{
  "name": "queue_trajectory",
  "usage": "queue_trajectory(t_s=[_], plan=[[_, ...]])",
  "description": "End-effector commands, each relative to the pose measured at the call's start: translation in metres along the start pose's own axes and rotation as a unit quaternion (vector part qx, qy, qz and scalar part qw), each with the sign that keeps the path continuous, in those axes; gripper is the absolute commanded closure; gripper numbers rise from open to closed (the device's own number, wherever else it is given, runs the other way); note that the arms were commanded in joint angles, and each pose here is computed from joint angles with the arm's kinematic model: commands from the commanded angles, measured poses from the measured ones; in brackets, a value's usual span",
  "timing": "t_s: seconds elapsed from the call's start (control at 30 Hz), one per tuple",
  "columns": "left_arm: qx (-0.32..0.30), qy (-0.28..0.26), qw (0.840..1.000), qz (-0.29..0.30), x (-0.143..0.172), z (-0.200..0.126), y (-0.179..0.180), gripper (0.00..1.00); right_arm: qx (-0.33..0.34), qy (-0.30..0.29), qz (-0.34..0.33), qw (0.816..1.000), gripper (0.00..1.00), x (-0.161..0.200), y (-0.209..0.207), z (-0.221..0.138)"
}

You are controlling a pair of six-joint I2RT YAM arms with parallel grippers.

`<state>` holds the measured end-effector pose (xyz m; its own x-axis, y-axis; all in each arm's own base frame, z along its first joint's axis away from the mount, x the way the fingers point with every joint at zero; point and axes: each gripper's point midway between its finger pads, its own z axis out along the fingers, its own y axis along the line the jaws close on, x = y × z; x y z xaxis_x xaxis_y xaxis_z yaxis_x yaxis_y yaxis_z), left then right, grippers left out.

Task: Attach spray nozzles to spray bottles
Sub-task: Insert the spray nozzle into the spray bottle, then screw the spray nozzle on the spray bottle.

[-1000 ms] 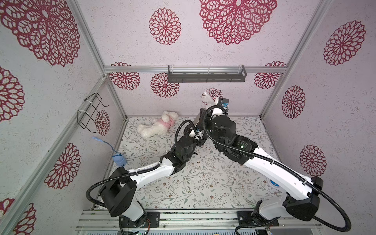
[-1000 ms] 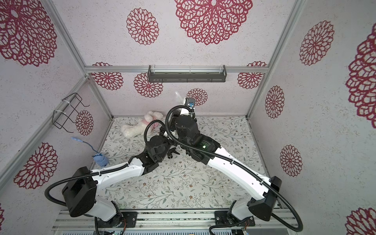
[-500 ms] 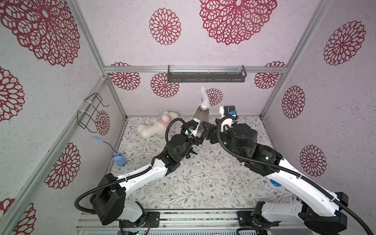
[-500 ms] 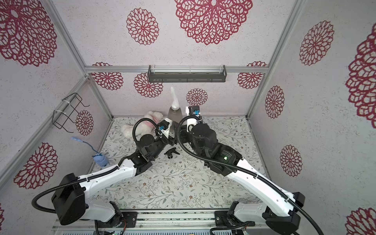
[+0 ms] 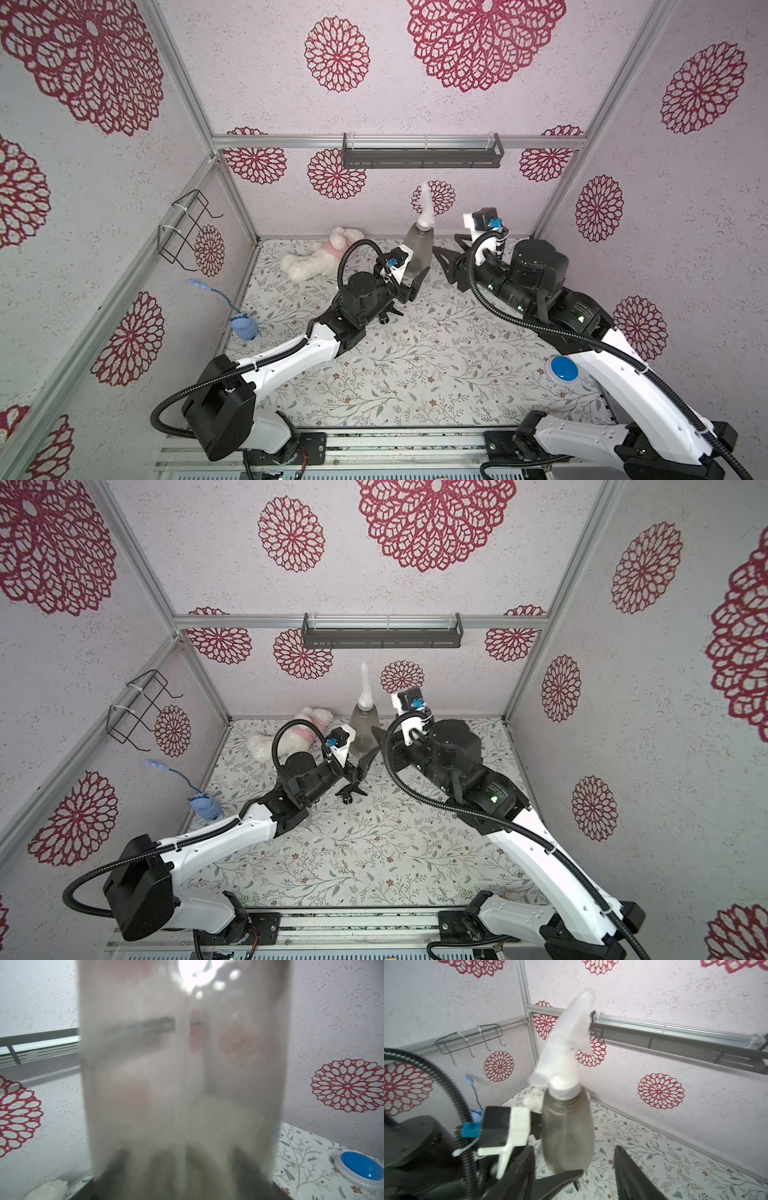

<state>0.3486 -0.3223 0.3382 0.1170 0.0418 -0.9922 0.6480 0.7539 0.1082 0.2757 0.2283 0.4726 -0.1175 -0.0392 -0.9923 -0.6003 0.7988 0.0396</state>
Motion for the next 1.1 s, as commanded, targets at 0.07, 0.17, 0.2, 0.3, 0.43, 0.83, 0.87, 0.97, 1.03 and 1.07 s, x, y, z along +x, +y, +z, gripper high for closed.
queue_trajectory(t_s=[0.07, 0.17, 0.2, 0.3, 0.43, 0.83, 0.87, 0.97, 1.03, 1.07], plan=[[0.034, -0.020, 0.999, -0.007, -0.018, -0.009, -0.008, 0.51, -0.096, -0.021, -0.041, 0.994, 0.35, -0.025, 0.028, -0.002], [0.048, -0.016, 0.999, -0.007, -0.017, -0.009, -0.013, 0.51, -0.115, -0.024, -0.053, 0.992, 0.35, -0.029, 0.034, -0.001], [0.051, -0.015, 0.999, -0.006, -0.017, -0.009, -0.014, 0.50, -0.117, -0.028, -0.053, 0.991, 0.35, -0.032, 0.034, 0.000], [0.058, -0.017, 0.998, -0.010, -0.018, -0.010, -0.016, 0.51, -0.103, -0.037, -0.054, 0.992, 0.37, -0.040, 0.029, 0.006], [0.067, -0.017, 0.997, -0.014, -0.019, -0.011, -0.019, 0.51, -0.094, -0.041, -0.048, 0.994, 0.44, -0.042, 0.025, 0.017], [0.059, -0.013, 0.998, -0.010, -0.019, -0.008, -0.016, 0.51, -0.087, -0.041, -0.006, 0.995, 0.73, -0.036, 0.022, 0.028], [0.053, -0.013, 0.998, -0.010, -0.020, -0.006, -0.015, 0.51, -0.080, -0.038, 0.001, 0.996, 0.75, -0.034, 0.020, 0.030], [0.033, -0.017, 0.999, -0.011, -0.025, -0.002, -0.009, 0.51, -0.049, -0.035, 0.020, 0.998, 0.76, -0.021, 0.016, 0.037], [0.016, -0.023, 1.000, -0.011, -0.030, 0.001, -0.004, 0.51, -0.015, -0.038, 0.039, 0.998, 0.76, -0.012, 0.010, 0.042], [0.008, -0.024, 1.000, -0.009, -0.032, 0.003, -0.003, 0.51, 0.010, -0.039, 0.045, 0.998, 0.76, -0.007, 0.008, 0.043]])
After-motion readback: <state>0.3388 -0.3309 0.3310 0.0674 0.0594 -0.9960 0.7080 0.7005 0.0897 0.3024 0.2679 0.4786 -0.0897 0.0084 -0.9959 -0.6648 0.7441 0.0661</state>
